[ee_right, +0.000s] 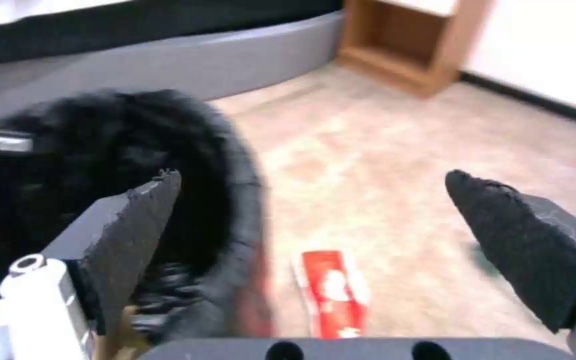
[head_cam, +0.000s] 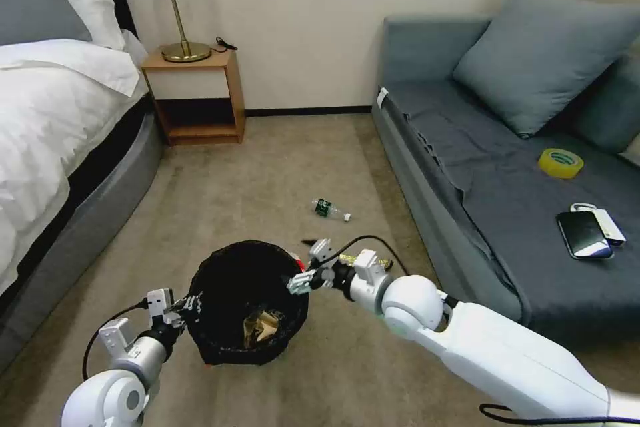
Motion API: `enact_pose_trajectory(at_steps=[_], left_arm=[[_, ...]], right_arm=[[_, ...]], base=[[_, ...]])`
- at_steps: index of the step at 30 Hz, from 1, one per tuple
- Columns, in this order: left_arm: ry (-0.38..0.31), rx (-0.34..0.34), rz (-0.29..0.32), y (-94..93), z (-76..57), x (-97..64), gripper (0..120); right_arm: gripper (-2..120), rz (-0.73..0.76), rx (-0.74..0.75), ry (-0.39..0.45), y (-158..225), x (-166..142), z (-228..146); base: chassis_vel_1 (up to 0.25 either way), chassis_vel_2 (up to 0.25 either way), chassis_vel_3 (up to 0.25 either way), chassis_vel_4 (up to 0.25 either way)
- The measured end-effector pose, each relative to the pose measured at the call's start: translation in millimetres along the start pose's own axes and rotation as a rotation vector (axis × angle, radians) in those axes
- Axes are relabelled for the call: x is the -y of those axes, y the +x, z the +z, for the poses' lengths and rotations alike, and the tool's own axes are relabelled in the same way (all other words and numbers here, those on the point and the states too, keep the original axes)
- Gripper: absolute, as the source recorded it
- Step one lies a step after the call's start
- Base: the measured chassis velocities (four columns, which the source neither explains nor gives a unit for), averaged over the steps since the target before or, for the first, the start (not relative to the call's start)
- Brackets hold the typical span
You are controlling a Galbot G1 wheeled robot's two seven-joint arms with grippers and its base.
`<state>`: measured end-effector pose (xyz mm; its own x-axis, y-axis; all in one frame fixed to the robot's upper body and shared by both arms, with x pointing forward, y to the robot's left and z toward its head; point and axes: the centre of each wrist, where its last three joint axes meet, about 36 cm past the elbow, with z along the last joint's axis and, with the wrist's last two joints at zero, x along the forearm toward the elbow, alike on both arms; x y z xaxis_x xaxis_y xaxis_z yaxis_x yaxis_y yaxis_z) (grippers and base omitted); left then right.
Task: Pick up the trash bin, then pick up the garbage on the floor and place it into the trash bin.
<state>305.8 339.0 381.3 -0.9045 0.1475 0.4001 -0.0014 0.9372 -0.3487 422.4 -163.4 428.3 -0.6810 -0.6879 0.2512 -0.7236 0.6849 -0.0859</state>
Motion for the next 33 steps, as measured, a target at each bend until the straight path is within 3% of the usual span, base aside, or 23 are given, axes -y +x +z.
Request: enact_pose_trajectory(at_steps=[4,10,15,22,26,33], left_arm=[[0.004,0.016,-0.007,-0.3,-0.9,5.5,4],[0.008,0.026,-0.019,-1.3,8.3,22.2,4],[0.010,0.038,-0.037,-0.1,13.4,28.5,4],[0.004,0.058,-0.051,5.6,9.6,29.9,4],[-0.002,0.071,-0.066,6.9,4.8,27.0,4],[0.002,0.084,-0.067,9.3,1.7,32.3,4]], right_arm=[[100,0.129,0.014,-0.001,30.0,1.0,16.0],[100,0.381,0.058,0.110,88.1,2.0,29.4],[100,0.528,0.082,0.121,122.9,-11.1,38.4],[100,0.628,0.070,0.072,149.5,-42.3,43.4],[100,0.672,0.067,-0.009,161.1,-67.9,45.8],[100,0.704,0.100,-0.098,168.9,-81.0,46.4]], base=[[0.000,0.000,0.000,0.000],[0.000,0.000,0.000,0.000],[0.000,0.000,0.000,0.000],[0.000,0.000,0.000,0.000],[0.000,0.000,0.000,0.000],[0.000,0.000,0.000,0.000]])
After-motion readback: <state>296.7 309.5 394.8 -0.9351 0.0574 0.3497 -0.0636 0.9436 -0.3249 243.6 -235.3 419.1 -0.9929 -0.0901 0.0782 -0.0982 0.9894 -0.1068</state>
